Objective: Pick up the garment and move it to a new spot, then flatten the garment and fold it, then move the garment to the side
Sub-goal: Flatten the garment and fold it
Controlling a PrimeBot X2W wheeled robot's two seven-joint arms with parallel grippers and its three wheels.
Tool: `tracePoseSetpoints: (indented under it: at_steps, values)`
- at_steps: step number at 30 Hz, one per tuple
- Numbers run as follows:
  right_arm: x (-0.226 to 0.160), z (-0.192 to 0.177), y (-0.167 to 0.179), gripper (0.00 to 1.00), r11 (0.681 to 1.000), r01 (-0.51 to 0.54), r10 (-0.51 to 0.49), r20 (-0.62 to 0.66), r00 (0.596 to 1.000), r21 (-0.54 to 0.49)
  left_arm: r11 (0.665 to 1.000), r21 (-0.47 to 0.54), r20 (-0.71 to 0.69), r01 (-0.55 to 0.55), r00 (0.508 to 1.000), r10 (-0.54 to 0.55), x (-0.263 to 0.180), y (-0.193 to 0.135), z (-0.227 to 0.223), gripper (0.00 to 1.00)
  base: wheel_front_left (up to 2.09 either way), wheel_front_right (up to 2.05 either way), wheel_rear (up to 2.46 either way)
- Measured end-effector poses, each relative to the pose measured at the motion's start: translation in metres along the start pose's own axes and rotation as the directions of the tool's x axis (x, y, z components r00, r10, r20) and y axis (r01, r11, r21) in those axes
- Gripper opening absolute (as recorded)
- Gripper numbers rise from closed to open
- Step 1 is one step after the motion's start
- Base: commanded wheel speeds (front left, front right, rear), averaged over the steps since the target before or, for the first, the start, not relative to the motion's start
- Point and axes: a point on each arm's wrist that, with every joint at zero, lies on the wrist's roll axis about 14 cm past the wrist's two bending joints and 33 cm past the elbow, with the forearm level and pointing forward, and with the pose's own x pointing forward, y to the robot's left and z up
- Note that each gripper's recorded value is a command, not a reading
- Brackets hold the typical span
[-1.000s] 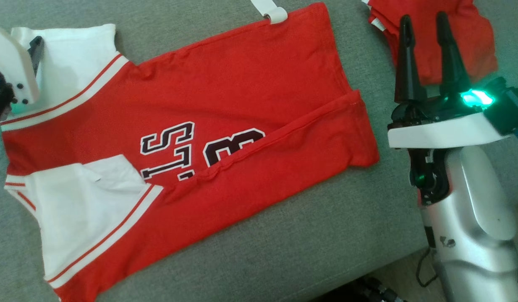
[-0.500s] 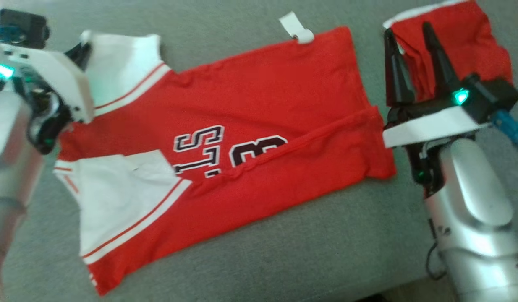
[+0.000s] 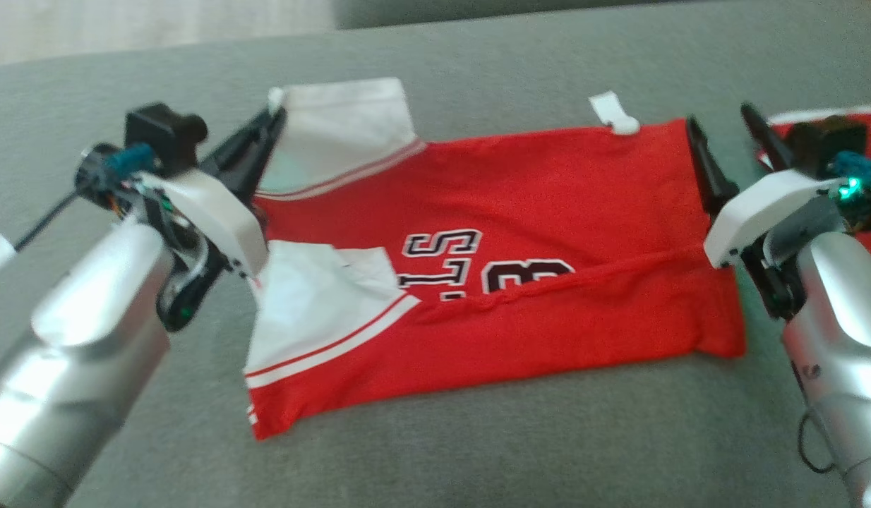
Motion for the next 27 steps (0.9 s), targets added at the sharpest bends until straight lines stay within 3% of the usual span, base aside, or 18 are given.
tracePoseSetpoints:
  at_steps: [5, 9, 18, 27]
  values:
    - [0.009, -0.029, 0.0, 1.0, 0.999, -0.016, 0.01, -0.168, 0.986, -0.036, 1.0, -0.008, 0.027, -0.003, 1.0, 0.004, -0.026, -0.008, 0.001, 0.0, 0.0, 0.0, 0.0]
    - [0.019, -0.042, -0.001, 1.0, 1.0, 0.0, 0.003, -0.265, 0.964, 0.012, 1.0, -0.011, 0.042, 0.006, 0.999, -0.006, -0.036, -0.016, 0.002, 0.0, 0.0, 0.0, 0.0]
    - [0.046, -0.063, -0.015, 1.0, 1.0, 0.024, -0.027, -0.373, 0.928, -0.013, 0.998, -0.04, -0.013, 0.042, 0.999, -0.043, -0.029, -0.026, -0.017, 0.0, 0.0, 0.0, 0.0]
    - [0.068, -0.088, -0.01, 1.0, 1.0, 0.018, -0.014, -0.467, 0.884, 0.003, 0.999, -0.029, -0.04, 0.018, 0.999, -0.02, -0.018, -0.01, -0.023, 0.0, 0.0, 0.0, 0.0]
